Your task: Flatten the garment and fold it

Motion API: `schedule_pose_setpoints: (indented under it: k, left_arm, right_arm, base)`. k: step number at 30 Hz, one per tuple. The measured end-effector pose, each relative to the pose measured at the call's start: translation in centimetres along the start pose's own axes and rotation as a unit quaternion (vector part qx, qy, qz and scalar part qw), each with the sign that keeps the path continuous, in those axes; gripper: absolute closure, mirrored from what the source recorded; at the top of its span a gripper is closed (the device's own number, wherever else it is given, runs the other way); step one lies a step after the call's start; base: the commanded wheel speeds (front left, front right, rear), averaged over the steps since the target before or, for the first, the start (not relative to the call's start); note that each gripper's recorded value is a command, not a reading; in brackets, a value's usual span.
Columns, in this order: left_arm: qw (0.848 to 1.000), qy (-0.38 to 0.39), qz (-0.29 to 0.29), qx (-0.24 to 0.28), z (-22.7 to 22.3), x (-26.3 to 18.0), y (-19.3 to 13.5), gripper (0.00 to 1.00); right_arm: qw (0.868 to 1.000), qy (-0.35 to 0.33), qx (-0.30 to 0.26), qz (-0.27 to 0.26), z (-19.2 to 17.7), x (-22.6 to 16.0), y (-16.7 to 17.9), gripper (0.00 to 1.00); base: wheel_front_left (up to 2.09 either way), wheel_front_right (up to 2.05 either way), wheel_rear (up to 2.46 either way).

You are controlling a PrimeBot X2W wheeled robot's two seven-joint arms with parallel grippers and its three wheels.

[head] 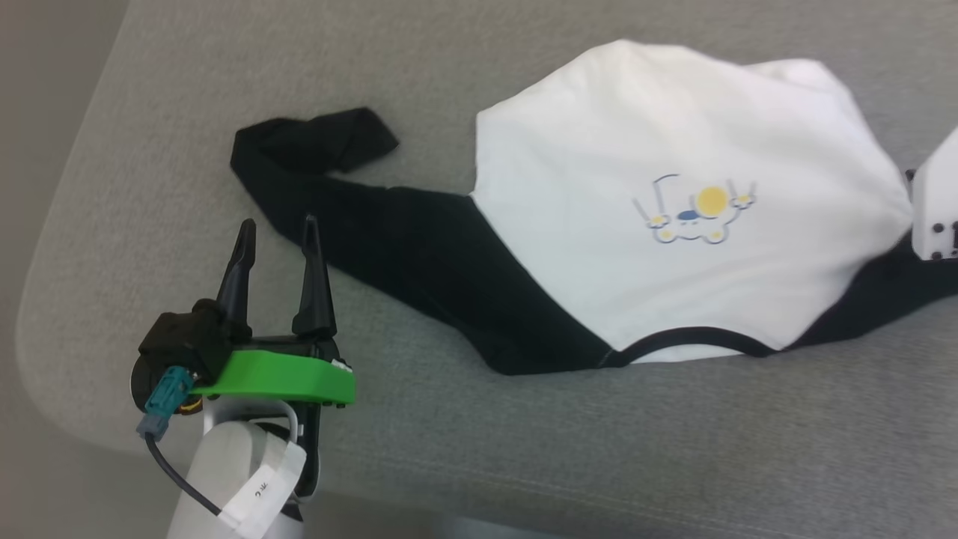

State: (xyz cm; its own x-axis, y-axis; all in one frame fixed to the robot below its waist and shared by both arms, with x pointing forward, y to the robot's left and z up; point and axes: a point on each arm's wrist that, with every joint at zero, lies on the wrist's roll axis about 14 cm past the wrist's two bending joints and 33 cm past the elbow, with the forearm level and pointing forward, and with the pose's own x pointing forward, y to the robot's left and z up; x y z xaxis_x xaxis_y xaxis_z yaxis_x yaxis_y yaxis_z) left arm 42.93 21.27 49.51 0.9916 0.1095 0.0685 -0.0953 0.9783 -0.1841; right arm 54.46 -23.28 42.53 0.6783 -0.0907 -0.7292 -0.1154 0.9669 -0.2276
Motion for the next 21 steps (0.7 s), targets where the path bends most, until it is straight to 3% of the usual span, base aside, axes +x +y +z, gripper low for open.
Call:
schedule_pose_setpoints:
  k: [5, 9, 10, 11, 17, 21]
  left_arm:
    - [1.0, 0.019, 0.022, 0.004, -1.2, -0.3, 1.5, 0.0]
    - [0.999, 0.03, 0.036, 0.01, -1.9, -0.6, 2.4, 0.0]
    - [0.999, 0.032, 0.037, 0.011, -2.0, -0.6, 2.5, 0.0]
    - [0.999, 0.034, 0.039, 0.011, -2.2, -0.7, 2.6, 0.0]
    - [0.998, 0.041, 0.037, 0.009, -2.7, -0.5, 2.4, 0.0]
    - [0.999, 0.04, 0.035, 0.001, -2.8, -0.2, 2.2, 0.0]
  right_arm:
    - [0.996, 0.062, -0.049, 0.028, -2.8, 3.5, 3.1, 0.0]
    - [0.995, 0.065, -0.058, 0.038, -2.2, 4.8, 3.7, 0.0]
    - [0.995, 0.064, -0.057, 0.04, -2.0, 5.0, 3.8, 0.84]
    - [0.996, 0.064, -0.054, 0.043, -1.9, 5.1, 3.9, 1.0]
    - [0.997, 0.03, -0.037, 0.055, 0.6, 5.6, 4.6, 1.0]
    - [0.997, -0.057, -0.038, 0.039, 5.9, 5.6, 4.6, 1.0]
  base:
    - [0.0, 0.0, 0.0]
    - [0.0, 0.0, 0.0]
    - [0.0, 0.0, 0.0]
    - [0.0, 0.0, 0.0]
    - [0.0, 0.0, 0.0]
    - [0.0, 0.0, 0.0]
